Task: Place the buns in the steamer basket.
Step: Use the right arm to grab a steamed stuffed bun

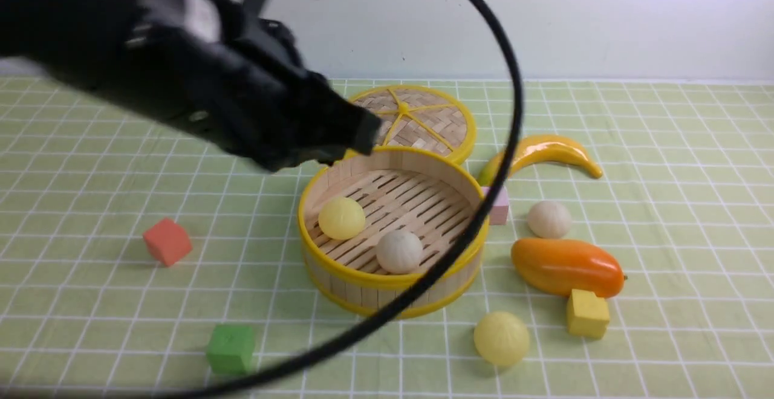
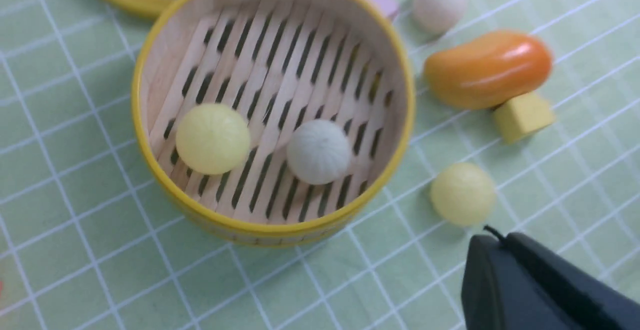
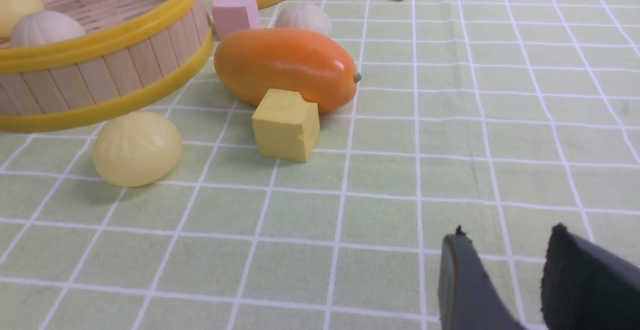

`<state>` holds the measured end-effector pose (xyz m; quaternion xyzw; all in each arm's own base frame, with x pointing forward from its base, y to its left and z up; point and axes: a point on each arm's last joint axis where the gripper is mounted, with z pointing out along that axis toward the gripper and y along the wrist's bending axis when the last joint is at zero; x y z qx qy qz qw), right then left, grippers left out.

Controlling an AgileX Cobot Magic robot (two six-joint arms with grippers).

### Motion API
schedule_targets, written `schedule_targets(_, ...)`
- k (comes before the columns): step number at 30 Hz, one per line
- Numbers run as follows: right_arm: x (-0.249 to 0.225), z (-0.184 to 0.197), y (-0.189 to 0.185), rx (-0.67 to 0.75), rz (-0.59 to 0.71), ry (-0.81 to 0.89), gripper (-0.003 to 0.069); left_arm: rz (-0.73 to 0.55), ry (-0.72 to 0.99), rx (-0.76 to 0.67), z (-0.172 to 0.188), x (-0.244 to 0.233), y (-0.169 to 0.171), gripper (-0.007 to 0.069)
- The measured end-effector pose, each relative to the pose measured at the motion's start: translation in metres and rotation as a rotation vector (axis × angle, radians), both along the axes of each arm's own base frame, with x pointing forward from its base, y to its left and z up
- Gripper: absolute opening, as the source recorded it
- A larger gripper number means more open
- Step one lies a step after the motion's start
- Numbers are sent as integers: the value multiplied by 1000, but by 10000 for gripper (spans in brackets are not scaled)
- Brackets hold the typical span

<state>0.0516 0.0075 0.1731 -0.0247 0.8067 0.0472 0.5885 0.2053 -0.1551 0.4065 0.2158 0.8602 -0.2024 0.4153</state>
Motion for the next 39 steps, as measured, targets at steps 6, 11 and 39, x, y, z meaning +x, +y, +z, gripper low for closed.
schedule_targets(6,0,0,0,0,0,0,241,33,-258,-232,-38,-89,66,-13)
schedule_targets(11,0,1,0,12,-2,-9,241,54,-369,-333,-93,-131,98,-13)
schedule_targets(39,141,112,49,118,239,867,1,75,-301,-333,-168,-149,111,-13)
